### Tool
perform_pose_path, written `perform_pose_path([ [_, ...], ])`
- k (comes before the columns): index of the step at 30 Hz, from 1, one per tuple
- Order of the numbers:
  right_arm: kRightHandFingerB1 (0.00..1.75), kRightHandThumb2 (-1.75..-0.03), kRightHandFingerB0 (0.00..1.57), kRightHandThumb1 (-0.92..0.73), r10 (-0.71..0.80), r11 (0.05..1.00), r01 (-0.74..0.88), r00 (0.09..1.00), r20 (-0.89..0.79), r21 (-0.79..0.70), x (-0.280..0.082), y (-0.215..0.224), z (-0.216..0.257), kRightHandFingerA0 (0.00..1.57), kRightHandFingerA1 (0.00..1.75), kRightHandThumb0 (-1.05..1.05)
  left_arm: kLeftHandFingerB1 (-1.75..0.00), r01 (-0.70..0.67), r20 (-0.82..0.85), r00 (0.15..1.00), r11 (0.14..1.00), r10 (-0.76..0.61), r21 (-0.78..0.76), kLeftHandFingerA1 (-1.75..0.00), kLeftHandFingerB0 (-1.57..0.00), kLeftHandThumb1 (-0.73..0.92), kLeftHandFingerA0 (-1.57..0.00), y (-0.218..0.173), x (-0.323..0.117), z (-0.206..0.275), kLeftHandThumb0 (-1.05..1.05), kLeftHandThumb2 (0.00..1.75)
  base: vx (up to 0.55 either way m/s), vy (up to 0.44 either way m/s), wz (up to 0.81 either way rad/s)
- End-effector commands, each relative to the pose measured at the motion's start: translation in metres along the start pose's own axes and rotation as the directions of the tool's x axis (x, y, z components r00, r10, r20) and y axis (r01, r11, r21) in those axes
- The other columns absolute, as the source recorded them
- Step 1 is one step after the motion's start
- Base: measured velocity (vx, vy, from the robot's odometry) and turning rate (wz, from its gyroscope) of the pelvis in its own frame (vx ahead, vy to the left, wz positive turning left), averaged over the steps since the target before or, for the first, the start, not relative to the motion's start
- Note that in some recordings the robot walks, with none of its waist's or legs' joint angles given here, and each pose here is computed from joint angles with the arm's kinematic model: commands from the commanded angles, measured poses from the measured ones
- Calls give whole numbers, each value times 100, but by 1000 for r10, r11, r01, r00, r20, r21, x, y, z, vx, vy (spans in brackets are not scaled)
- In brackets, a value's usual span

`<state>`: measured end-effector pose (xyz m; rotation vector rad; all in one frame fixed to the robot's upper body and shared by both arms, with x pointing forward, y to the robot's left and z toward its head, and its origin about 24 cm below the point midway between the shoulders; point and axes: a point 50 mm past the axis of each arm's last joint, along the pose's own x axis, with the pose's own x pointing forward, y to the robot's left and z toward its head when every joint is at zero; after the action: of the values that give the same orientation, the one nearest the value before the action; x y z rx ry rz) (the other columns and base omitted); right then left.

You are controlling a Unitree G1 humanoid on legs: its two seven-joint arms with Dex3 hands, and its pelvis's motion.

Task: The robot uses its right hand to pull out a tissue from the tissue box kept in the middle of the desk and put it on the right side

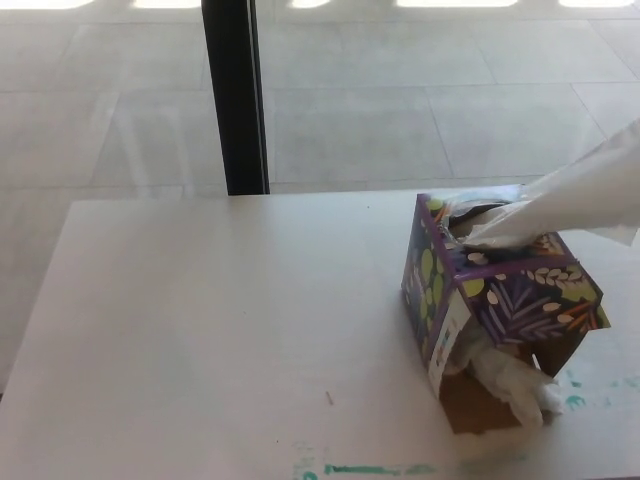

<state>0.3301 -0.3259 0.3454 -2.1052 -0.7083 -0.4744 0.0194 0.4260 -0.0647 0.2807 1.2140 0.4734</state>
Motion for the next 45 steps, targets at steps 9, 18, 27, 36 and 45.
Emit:
perform_pose_path([
  [9, 156, -77, 71, -41, 65, 994, -68, 997, 35, 86, -19, 25, 20, 86, 175, -23, -57, -20, 3, 1000, 1000, 21, -16, -67, -44, 75, -57, 6, -2, -3, -75, 113, 0, 0, 0],
  [18, 141, -64, 78, -51, 228, 960, -257, 946, 231, 106, -46, 69, 93, 88, 165, -28, -48, -24, 20, 999, 999, 25, -46, -61, -46, 92, -59, 6, -3, -4, -78, 74, 0, 0, 0],
  [27, 155, -74, 74, -45, 379, 905, -420, 869, 317, 67, -91, 105, 125, 85, 175, -31, -48, -30, 38, 999, 998, 32, -60, -60, -45, 92, -57, 9, -4, -3, -80, 73, 0, 0, 0],
  [36, 151, -60, 71, -55, 505, 854, -521, 825, 254, -3, -104, 117, 106, 87, 173, -31, -54, -46, 29, 998, 994, 49, -99, -66, -45, 76, -59, 12, -5, -6, -85, 91, 0, 0, 0],
  [45, 129, -63, 75, -68, 689, 715, -699, 708, 156, 13, -135, 139, 111, 81, 167, -38, -49, -41, 16, 999, 991, 44, -129, -62, -48, 92, -59, 11, -6, -10, -78, 71, 0, 0, 0],
])
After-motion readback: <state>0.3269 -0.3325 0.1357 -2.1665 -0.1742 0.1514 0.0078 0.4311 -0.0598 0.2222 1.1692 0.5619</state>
